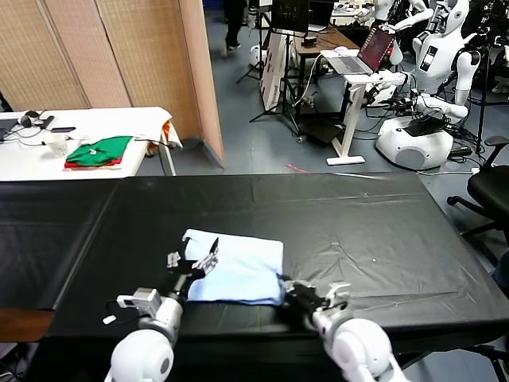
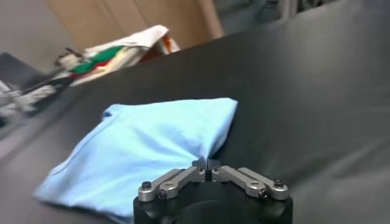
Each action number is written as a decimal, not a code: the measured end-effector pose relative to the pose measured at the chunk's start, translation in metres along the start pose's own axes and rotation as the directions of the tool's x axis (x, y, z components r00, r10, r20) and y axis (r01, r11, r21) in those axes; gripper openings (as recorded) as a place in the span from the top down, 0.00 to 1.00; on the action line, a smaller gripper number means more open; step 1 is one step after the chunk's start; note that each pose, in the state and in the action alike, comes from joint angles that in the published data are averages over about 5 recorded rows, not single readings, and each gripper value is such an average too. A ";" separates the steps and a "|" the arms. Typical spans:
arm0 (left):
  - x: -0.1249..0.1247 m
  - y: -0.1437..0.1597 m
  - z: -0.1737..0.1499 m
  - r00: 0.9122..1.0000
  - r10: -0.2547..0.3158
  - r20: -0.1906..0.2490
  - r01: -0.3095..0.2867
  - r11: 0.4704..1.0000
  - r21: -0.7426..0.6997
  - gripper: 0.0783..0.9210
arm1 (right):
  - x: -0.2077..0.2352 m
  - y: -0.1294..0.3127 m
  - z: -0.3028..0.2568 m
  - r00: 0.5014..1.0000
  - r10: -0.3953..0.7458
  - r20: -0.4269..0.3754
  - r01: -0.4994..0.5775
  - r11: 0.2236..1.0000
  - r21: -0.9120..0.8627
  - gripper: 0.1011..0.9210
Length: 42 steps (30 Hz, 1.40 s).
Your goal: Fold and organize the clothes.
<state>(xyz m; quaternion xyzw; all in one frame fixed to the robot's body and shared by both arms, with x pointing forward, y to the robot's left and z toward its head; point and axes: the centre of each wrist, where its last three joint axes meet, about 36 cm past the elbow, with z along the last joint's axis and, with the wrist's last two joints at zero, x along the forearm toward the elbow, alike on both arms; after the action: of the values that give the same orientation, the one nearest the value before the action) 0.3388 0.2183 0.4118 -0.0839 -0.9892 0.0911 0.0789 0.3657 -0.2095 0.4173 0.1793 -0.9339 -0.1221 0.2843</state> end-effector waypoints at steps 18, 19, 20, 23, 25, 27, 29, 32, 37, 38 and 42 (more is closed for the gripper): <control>0.028 0.016 -0.006 0.998 -0.049 -0.038 0.046 0.997 -0.067 0.02 | 0.070 -0.024 -0.014 0.976 0.217 0.027 -0.219 0.962 0.161 0.04; 0.030 0.016 -0.007 0.998 -0.055 -0.043 0.052 0.996 -0.075 0.02 | 0.076 -0.023 -0.012 0.972 0.227 0.051 -0.233 0.957 0.173 0.03; 0.033 0.017 -0.008 0.997 -0.062 -0.049 0.057 0.995 -0.084 0.02 | 0.082 -0.023 -0.009 0.968 0.238 0.082 -0.250 0.951 0.184 0.02; 0.042 0.017 -0.010 0.995 -0.071 -0.074 0.063 0.992 -0.106 0.02 | 0.097 -0.022 0.005 0.945 0.272 0.180 -0.307 0.929 0.206 0.02; 0.049 0.016 -0.011 0.993 -0.073 -0.088 0.062 0.991 -0.119 0.02 | 0.105 -0.022 0.020 0.923 0.297 0.246 -0.350 0.912 0.212 0.02; 0.057 0.016 -0.011 0.992 -0.073 -0.099 0.060 0.989 -0.135 0.02 | 0.112 -0.021 0.038 0.898 0.315 0.309 -0.388 0.897 0.213 0.02; 0.065 0.015 -0.010 0.991 -0.073 -0.112 0.056 0.986 -0.155 0.02 | 0.119 -0.018 0.056 0.873 0.327 0.363 -0.418 0.883 0.211 0.02; 0.078 0.013 -0.006 0.987 -0.075 -0.139 0.050 0.983 -0.179 0.02 | 0.130 -0.012 0.082 0.840 0.337 0.425 -0.455 0.865 0.213 0.02; 0.100 0.010 -0.002 0.977 -0.091 -0.192 0.052 0.979 -0.199 0.02 | 0.150 0.006 0.112 0.823 0.360 0.440 -0.480 0.854 0.200 0.02; 0.103 0.009 -0.002 0.974 -0.098 -0.202 0.057 0.978 -0.201 0.02 | 0.155 0.010 0.115 0.824 0.367 0.432 -0.483 0.854 0.195 0.02; 0.114 0.011 -0.005 0.964 -0.125 -0.235 0.074 0.974 -0.212 0.02 | 0.171 0.023 0.122 0.830 0.403 0.385 -0.493 0.853 0.169 0.02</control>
<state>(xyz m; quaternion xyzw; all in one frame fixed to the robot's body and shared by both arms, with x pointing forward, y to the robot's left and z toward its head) 0.2308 0.2502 0.4302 -0.0521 -0.9787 -0.0246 0.1971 0.1572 -0.2424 0.4100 -0.0344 -0.9917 0.0440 0.1154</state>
